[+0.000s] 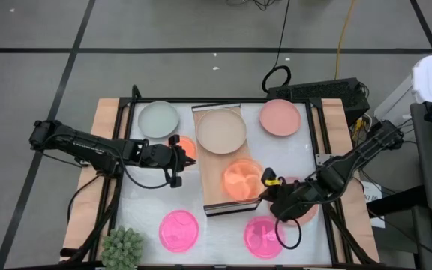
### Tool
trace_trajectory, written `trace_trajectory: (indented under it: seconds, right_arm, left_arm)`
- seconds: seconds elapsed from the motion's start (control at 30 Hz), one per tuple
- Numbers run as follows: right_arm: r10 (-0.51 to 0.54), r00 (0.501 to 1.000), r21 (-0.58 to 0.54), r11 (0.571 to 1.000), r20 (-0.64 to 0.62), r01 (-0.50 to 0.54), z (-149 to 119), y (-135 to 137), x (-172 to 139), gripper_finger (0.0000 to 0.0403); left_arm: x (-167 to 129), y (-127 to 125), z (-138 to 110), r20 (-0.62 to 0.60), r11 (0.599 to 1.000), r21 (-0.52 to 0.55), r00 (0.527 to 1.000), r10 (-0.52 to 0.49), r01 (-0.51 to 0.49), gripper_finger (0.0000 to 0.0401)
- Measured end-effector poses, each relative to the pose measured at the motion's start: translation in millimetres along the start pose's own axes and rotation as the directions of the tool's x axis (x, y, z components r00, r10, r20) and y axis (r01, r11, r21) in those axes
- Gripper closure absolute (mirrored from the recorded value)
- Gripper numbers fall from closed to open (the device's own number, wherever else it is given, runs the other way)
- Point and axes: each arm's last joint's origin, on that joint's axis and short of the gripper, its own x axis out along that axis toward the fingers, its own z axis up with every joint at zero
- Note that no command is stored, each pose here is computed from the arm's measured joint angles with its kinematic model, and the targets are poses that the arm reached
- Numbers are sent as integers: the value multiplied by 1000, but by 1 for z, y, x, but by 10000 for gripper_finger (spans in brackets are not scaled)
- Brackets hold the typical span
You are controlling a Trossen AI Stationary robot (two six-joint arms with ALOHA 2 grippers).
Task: Place and stack plates onto a shelf
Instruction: Put the right orange plate on the shelf
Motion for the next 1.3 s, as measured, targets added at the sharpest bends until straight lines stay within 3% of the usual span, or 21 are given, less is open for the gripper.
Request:
trace_trajectory:
  seconds: [0.23, 0.67, 1.3]
  right_arm:
    - [14, 1000, -58, 998, 20, -13, -1, -10, 11, 403]
    - [131, 990, -122, 985, 45, -125, -13, -31, 35, 403]
    - [169, 986, -184, 968, -9, -168, -24, -29, 52, 403]
  left_arm:
    - [0, 0, 0, 0, 1000, 0, 1000, 0, 0, 370]
    - [0, 0, 0, 0, 1000, 5, 1000, 0, 0, 370]
    - [0, 0, 0, -1, 1000, 14, 1000, 0, 0, 370]
